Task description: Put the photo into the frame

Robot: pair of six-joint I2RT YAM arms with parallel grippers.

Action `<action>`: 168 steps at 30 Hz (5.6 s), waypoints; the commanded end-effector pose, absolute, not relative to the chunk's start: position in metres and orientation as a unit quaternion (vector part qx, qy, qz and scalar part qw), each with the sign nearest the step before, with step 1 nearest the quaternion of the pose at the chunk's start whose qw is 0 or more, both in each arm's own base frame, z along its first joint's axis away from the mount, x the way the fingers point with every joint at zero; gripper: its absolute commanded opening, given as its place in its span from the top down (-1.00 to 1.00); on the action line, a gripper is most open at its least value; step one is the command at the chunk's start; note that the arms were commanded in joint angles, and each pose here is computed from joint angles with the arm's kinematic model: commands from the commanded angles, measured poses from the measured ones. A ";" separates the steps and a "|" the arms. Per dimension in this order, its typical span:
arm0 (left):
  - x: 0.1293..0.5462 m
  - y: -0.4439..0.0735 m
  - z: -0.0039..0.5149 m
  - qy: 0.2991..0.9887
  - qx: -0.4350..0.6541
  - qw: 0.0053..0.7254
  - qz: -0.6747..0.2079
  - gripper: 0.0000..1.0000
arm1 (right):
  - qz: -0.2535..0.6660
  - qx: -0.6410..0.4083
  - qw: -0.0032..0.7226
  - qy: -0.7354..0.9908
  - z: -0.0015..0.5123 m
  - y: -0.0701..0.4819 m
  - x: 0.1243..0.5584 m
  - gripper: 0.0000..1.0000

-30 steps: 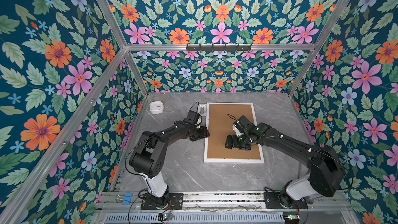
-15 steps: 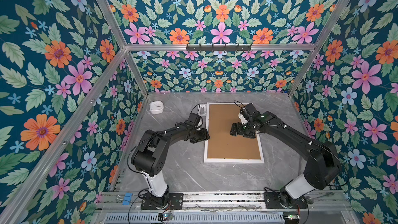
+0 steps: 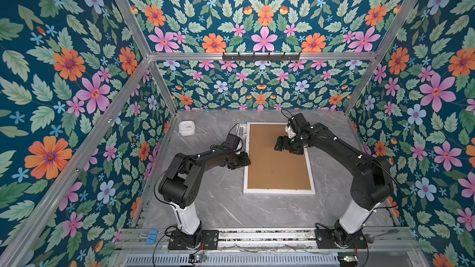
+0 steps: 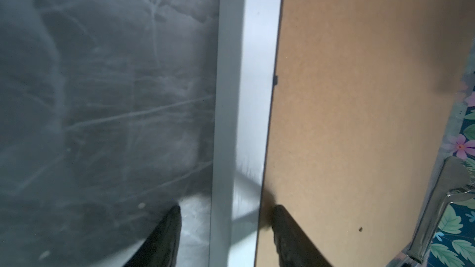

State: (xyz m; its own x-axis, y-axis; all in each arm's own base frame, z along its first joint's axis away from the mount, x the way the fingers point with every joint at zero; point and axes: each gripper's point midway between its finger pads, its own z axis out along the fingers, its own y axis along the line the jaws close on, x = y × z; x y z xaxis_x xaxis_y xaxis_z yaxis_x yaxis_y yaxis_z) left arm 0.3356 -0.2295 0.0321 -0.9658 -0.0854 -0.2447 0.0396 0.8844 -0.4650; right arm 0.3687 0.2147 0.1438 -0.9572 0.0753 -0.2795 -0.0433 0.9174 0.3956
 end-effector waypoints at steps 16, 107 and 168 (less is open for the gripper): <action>0.326 -0.225 0.038 0.966 -0.009 0.113 -0.233 -0.24 | 0.195 0.074 0.119 0.971 0.115 0.151 0.339 -0.71; 0.305 -0.253 0.065 0.964 0.033 0.115 -0.236 -0.28 | 0.232 0.125 0.088 0.961 0.070 0.112 0.258 -0.67; 0.309 -0.224 0.053 0.966 0.002 0.117 -0.232 -0.29 | 0.188 0.076 0.161 0.966 0.053 0.142 0.529 -0.68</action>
State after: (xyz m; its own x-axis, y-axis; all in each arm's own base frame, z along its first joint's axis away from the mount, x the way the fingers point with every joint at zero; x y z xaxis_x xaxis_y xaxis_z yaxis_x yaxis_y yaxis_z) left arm 0.3093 -0.2230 0.0530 -0.9721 -0.0468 -0.2296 0.0606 0.8962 -0.4395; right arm 0.5407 0.1452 0.0694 -0.9168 0.2149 -0.3366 0.0621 0.9092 0.4116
